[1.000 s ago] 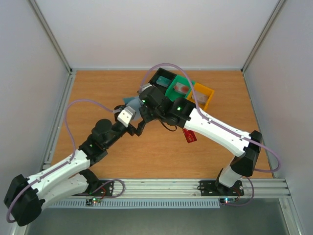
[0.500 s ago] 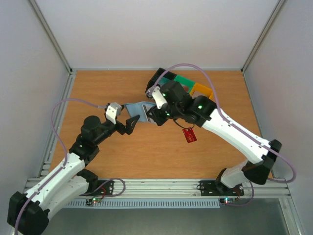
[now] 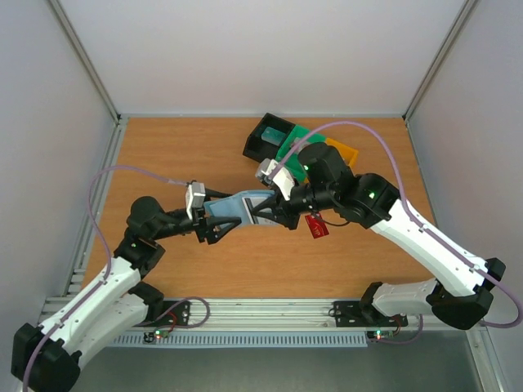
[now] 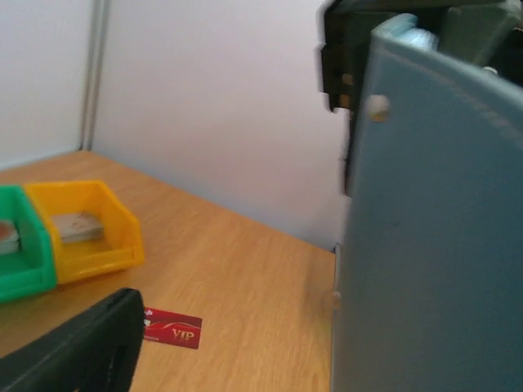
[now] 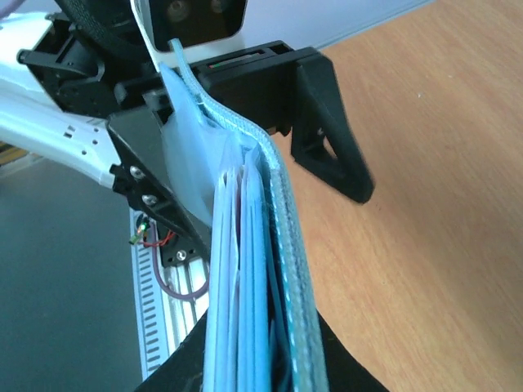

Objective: Take the credit cards out of the card holder

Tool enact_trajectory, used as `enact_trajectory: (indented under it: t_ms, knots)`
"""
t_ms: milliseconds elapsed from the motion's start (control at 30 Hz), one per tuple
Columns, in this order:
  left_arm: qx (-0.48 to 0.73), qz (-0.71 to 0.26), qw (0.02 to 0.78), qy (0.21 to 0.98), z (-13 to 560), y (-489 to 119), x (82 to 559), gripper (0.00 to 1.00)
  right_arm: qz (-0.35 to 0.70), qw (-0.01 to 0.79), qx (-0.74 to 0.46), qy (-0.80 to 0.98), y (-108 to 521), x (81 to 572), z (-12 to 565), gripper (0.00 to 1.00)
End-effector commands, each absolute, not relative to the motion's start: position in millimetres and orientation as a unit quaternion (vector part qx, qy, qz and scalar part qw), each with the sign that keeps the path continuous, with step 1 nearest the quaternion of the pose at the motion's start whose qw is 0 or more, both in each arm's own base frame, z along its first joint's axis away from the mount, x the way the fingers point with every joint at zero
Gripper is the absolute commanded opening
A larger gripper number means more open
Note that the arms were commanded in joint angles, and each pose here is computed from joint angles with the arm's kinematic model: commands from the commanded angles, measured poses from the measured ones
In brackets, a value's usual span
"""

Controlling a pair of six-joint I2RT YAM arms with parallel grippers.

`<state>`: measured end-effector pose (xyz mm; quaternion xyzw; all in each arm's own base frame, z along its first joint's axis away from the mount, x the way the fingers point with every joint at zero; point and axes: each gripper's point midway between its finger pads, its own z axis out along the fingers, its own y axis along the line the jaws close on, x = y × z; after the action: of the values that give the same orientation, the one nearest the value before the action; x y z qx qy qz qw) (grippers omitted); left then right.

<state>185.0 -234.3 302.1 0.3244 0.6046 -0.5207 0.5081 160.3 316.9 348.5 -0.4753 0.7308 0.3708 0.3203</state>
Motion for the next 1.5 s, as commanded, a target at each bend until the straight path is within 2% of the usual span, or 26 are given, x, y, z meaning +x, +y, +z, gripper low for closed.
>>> enact_trajectory:
  t_ms: [0, 100, 200, 267, 367, 467, 567, 700, 833, 1033, 1067, 1133, 1200, 1367, 1467]
  knots:
    - [0.401, -0.547, 0.516, 0.524, 336, -240, 147, 0.68, 0.383, 0.333, -0.511, 0.694, 315, 147, 357, 0.01]
    - [0.415, -0.550, 0.516, 0.509, 341, -241, 138, 0.33, 0.387, 0.329, -0.517, 0.689, 312, 144, 356, 0.05]
    - [0.415, -0.552, 0.515, 0.508, 341, -241, 137, 0.03, 0.395, 0.324, -0.520, 0.685, 308, 140, 355, 0.15]
    - [0.411, -0.550, 0.519, 0.509, 342, -241, 139, 0.00, 0.398, 0.326, -0.515, 0.686, 304, 142, 354, 0.23]
    - [0.398, -0.549, 0.525, 0.515, 344, -240, 143, 0.00, 0.393, 0.329, -0.500, 0.699, 293, 150, 347, 0.34]
    - [0.398, -0.552, 0.521, 0.515, 344, -240, 142, 0.00, 0.391, 0.328, -0.475, 0.717, 279, 160, 337, 0.35]
    - [0.401, -0.551, 0.518, 0.517, 341, -241, 141, 0.00, 0.409, 0.323, -0.462, 0.718, 275, 161, 336, 0.28]
    - [0.398, -0.550, 0.517, 0.521, 339, -241, 144, 0.00, 0.435, 0.309, -0.471, 0.703, 280, 154, 340, 0.03]
    - [0.370, -0.538, 0.523, 0.548, 334, -240, 156, 0.01, 0.443, 0.302, -0.470, 0.701, 283, 154, 338, 0.01]
    - [0.283, -0.468, 0.565, 0.618, 314, -226, 201, 0.19, 0.422, 0.310, -0.436, 0.732, 284, 172, 326, 0.01]
    - [0.281, -0.464, 0.567, 0.620, 312, -225, 202, 0.25, 0.420, 0.309, -0.431, 0.736, 284, 175, 325, 0.01]
    - [0.279, -0.456, 0.571, 0.623, 310, -224, 204, 0.49, 0.403, 0.316, -0.409, 0.755, 282, 185, 322, 0.01]
    - [0.278, -0.449, 0.574, 0.626, 309, -222, 206, 0.61, 0.365, 0.335, -0.370, 0.786, 273, 204, 319, 0.01]
    - [0.290, -0.416, 0.605, 0.614, 316, -216, 208, 0.63, 0.178, 0.355, -0.212, 0.893, 218, 266, 289, 0.01]
    - [0.306, -0.407, 0.617, 0.600, 322, -216, 205, 0.64, 0.060, 0.349, -0.153, 0.923, 182, 285, 273, 0.01]
